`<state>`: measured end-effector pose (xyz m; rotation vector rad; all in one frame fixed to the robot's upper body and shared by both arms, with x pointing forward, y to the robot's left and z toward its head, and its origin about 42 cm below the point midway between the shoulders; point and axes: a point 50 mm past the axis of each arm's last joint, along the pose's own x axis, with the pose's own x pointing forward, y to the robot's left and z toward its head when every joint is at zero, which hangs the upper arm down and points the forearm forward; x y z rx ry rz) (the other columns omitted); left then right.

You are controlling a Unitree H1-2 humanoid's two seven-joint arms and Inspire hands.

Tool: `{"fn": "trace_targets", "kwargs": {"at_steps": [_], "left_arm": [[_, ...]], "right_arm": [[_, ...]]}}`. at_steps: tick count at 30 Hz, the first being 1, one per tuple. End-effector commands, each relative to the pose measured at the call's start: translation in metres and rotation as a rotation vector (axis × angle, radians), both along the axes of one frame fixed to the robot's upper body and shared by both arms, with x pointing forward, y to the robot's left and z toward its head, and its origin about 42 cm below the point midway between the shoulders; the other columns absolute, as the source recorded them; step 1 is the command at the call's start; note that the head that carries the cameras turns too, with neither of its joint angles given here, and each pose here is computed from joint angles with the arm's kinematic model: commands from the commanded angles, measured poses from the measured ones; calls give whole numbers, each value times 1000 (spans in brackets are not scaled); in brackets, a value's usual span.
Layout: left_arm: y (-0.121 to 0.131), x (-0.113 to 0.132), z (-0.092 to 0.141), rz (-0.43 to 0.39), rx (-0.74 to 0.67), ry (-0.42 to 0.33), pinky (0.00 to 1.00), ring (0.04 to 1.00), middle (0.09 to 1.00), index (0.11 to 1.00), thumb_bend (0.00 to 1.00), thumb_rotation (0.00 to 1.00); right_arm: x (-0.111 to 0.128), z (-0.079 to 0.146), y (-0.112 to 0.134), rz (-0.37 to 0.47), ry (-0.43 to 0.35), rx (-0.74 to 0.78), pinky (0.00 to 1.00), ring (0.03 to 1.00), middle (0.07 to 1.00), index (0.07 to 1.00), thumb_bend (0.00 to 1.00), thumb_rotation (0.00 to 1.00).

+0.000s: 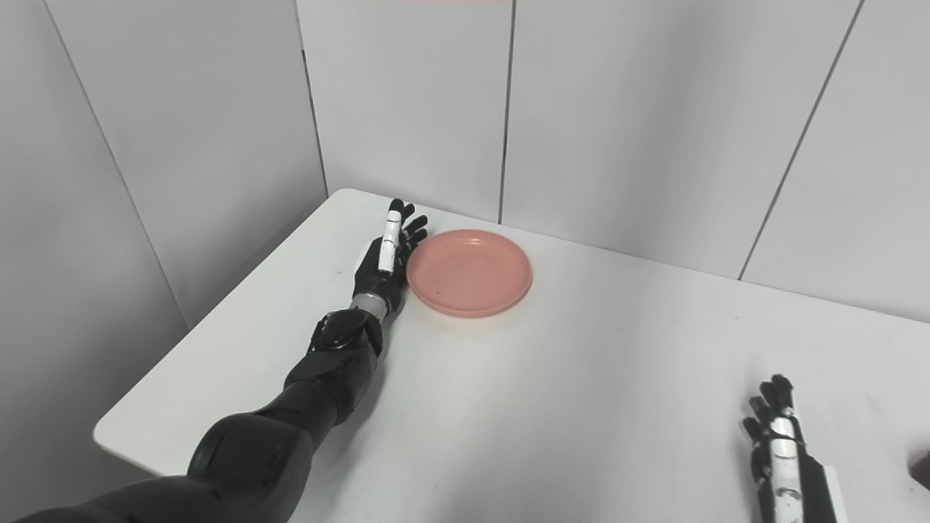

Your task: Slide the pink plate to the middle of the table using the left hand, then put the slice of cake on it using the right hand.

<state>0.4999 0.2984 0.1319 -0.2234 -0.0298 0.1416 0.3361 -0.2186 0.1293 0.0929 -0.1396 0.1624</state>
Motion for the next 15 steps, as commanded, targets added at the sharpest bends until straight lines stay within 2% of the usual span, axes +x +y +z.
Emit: {"fn": "trace_targets", "kwargs": {"at_steps": [1, 7, 10, 15], "left_arm": [[-23, 22, 33, -76, 13, -77, 1000, 944, 923, 932, 783, 1000], [-37, 27, 35, -120, -14, -70, 992, 937, 917, 929, 792, 1000], [-45, 29, 37, -149, -9, -72, 957, 912, 908, 927, 786, 1000], [-56, 31, 37, -192, 16, -71, 979, 924, 903, 920, 784, 1000]], "right_arm": [[-2, -4, 9, 4, -16, 14, 1000, 1000, 1000, 1000, 445, 944], [-5, -4, 13, 2, -21, 10, 1000, 1000, 1000, 1000, 438, 947], [-7, -3, 14, -14, -20, 5, 1000, 1000, 1000, 1000, 446, 936], [-8, -6, 15, -32, -19, 2, 1000, 1000, 1000, 1000, 477, 877]]}}
